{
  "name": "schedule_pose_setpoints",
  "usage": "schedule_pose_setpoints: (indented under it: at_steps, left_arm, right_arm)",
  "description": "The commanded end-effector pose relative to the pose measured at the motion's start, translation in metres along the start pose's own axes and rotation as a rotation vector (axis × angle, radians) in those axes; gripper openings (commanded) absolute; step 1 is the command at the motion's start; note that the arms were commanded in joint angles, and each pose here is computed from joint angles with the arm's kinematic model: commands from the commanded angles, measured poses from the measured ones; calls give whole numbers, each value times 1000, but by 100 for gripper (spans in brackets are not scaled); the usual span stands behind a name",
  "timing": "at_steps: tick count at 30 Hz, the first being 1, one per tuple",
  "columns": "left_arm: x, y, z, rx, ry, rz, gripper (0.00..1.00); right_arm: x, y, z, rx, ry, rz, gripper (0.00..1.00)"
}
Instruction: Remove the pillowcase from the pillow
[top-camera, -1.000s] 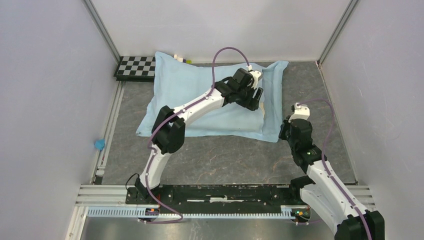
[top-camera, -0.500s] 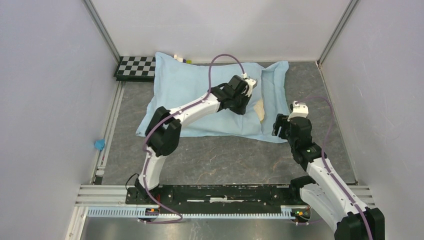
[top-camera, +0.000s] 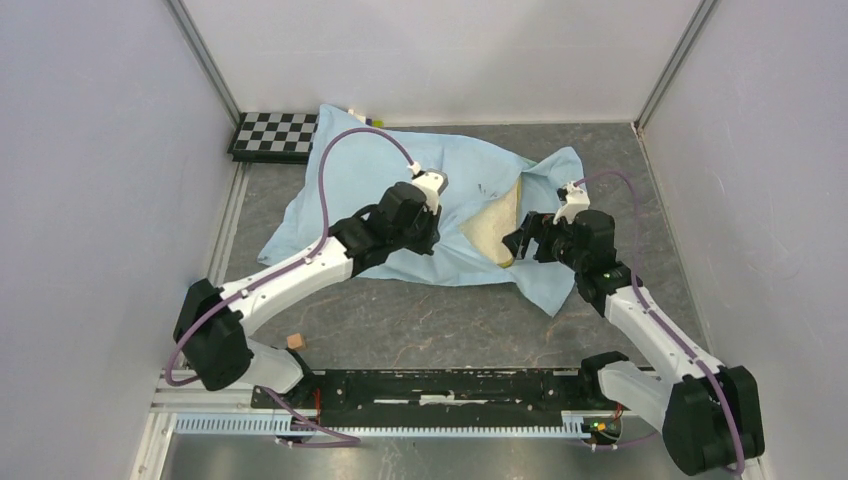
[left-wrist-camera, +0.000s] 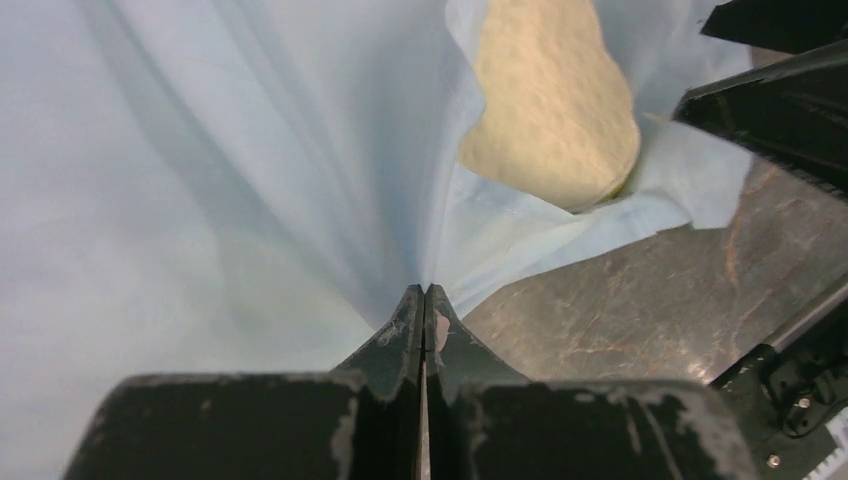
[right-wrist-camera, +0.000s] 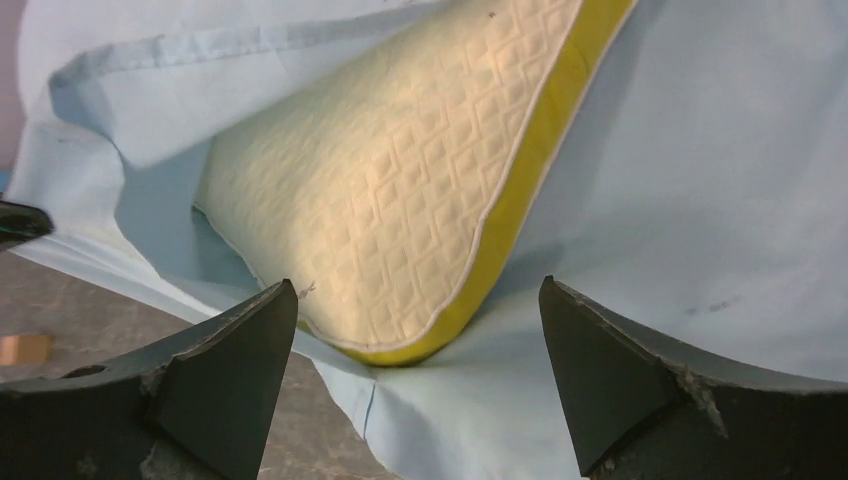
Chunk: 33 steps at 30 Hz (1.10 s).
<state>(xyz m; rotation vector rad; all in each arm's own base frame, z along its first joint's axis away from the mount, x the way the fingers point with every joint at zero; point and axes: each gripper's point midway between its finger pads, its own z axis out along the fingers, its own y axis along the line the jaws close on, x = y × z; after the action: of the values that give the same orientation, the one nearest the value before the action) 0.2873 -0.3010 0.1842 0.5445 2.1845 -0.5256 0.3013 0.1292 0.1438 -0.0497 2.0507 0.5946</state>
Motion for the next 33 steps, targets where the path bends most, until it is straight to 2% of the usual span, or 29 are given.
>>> schedule_pose_setpoints:
  at_steps: [1, 4, 6, 9, 12, 16, 17, 19, 21, 24, 27, 29, 33]
  left_arm:
    - [18, 27, -21, -129, -11, -70, 2]
    - [30, 59, -43, -283, -49, -127, 2]
    - [36, 88, -63, -435, -119, -207, 2]
    - [50, 118, -88, -555, -233, -304, 2]
    - [57, 137, -108, -611, -314, -390, 2]
    - [63, 154, -122, -676, -363, -463, 2]
    - [62, 152, -122, -662, -364, -459, 2]
    - [54, 130, -108, -513, -337, -402, 5]
    - [41, 96, -96, -310, -314, -317, 14]
    - [22, 72, -103, -190, -341, -249, 29]
    - [5, 59, -115, -130, -374, -179, 43]
    - [0, 43, -117, -57, -353, -130, 49]
    - [-1, -17, -114, 230, -275, -54, 57]
  right_arm:
    - [-10, 30, 6, -169, -24, 106, 98]
    - [-8, 24, 8, -139, -29, 136, 98]
    - [-2, 17, 9, -110, -30, 161, 98]
    - [10, 11, 10, -96, -33, 209, 98]
    - [18, 11, 10, -118, -35, 225, 98]
    - [27, 11, 13, -127, -2, 220, 98]
    - [29, 13, 13, -137, 7, 228, 98]
    - [33, 18, 13, -173, 13, 247, 98]
    - [33, 20, 13, -187, 10, 245, 97]
    - [30, 14, 13, -153, 1, 193, 97]
    - [23, 7, 11, -116, 2, 83, 97]
    - [18, 6, 10, -114, 20, -22, 96]
    - [5, -2, 9, -77, 74, -211, 93]
